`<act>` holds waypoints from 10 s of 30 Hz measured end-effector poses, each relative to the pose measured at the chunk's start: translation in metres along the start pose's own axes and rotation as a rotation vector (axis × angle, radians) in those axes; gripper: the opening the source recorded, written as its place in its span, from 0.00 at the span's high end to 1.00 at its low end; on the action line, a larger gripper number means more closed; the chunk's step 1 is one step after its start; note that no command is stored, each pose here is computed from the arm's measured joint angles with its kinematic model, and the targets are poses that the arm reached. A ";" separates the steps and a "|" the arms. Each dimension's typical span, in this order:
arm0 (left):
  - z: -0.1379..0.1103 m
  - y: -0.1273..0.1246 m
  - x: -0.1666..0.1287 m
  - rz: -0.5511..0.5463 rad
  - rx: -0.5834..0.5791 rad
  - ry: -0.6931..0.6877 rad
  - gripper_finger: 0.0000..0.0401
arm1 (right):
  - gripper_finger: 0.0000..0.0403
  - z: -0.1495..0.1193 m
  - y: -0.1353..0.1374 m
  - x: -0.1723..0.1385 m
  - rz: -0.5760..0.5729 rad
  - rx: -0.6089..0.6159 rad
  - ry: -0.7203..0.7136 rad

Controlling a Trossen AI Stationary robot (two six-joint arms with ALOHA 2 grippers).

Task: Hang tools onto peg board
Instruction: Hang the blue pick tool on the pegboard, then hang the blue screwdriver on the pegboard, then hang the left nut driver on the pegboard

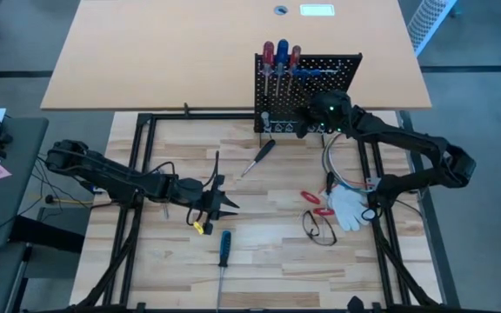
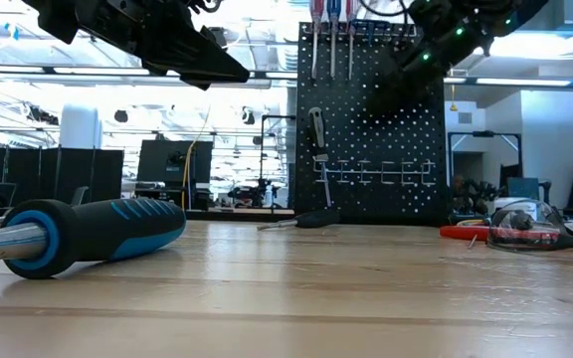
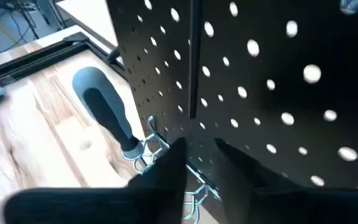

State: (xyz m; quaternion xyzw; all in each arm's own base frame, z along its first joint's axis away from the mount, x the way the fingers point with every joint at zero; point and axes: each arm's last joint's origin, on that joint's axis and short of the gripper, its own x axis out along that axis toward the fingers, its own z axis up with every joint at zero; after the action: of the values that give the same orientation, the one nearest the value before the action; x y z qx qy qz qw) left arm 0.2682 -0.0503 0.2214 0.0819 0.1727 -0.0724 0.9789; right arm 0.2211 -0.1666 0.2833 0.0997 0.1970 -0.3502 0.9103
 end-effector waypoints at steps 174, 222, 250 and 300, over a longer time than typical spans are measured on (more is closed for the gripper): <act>0.062 0.016 0.002 0.426 -0.130 -0.140 0.15 | 0.96 -0.148 0.147 -0.048 0.468 -0.131 -0.171; 0.038 0.007 0.030 0.429 -0.102 -0.039 0.15 | 0.96 0.039 -0.015 -0.089 -0.173 -0.108 -0.227; 0.039 0.006 0.030 0.426 -0.112 -0.042 0.15 | 0.91 0.024 -0.033 -0.042 -0.255 -0.052 -0.055; -0.055 0.106 0.095 0.461 -0.445 0.335 0.22 | 0.58 -0.170 0.139 -0.093 0.402 -0.244 -0.018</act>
State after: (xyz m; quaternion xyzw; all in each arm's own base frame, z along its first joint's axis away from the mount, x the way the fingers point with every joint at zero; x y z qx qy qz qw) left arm 0.3566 0.0530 0.1512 -0.0856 0.3191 0.2041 0.9215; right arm 0.2033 0.0452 0.1758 0.0228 0.2058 -0.1365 0.9688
